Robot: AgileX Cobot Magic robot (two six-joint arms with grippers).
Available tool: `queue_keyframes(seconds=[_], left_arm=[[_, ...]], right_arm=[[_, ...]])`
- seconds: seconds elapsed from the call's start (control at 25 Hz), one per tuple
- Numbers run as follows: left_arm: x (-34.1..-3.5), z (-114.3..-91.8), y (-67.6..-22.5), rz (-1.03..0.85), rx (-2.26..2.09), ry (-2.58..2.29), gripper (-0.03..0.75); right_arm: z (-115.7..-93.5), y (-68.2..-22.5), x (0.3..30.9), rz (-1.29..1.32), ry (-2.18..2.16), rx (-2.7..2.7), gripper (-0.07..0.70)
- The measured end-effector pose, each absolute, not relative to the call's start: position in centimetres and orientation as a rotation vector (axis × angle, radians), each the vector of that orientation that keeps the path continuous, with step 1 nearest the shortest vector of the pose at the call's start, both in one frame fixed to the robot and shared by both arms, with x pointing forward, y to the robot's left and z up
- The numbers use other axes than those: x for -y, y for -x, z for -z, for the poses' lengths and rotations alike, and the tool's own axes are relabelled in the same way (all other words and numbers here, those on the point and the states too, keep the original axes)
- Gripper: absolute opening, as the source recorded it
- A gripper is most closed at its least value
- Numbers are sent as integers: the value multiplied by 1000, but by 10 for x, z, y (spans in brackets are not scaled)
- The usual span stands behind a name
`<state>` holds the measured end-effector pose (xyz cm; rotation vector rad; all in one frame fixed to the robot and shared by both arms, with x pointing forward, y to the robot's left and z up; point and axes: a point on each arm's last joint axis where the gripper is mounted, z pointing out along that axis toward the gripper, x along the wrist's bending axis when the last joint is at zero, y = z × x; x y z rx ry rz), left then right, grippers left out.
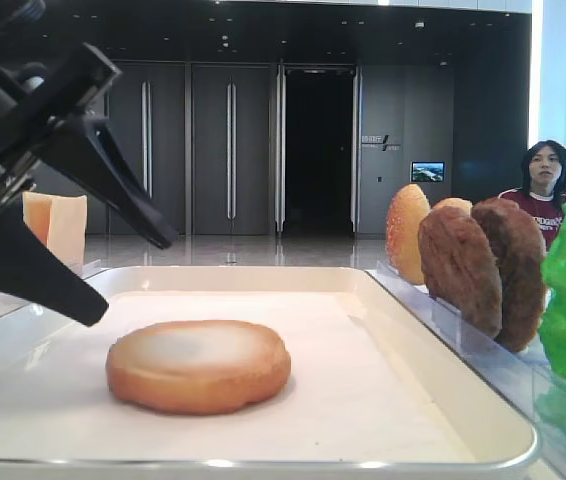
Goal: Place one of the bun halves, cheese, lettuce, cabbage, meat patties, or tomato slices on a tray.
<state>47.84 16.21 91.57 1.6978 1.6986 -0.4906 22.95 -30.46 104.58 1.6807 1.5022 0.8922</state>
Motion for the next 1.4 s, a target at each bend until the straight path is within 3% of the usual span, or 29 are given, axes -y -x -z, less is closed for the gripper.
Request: queue_keyframes(seconds=[0.4, 0.68, 1.16, 1.4], left_arm=[[-167, -945, -471, 433, -1678, -1697, 474], [-176, -983, -472, 304, -1607, -1801, 475], [-270, -1043, -451, -122, -1795, -1928, 475], [-307, -1054, -430, -296, -1962, -1978, 475]], right_arm=[[-1046, -229, 305, -892, -1681, -1502, 466], [-1046, -229, 305, -892, -1681, -1502, 466], [-1046, -229, 305, -892, -1681, -1502, 466], [-1046, -229, 305, -892, -1681, -1502, 466]])
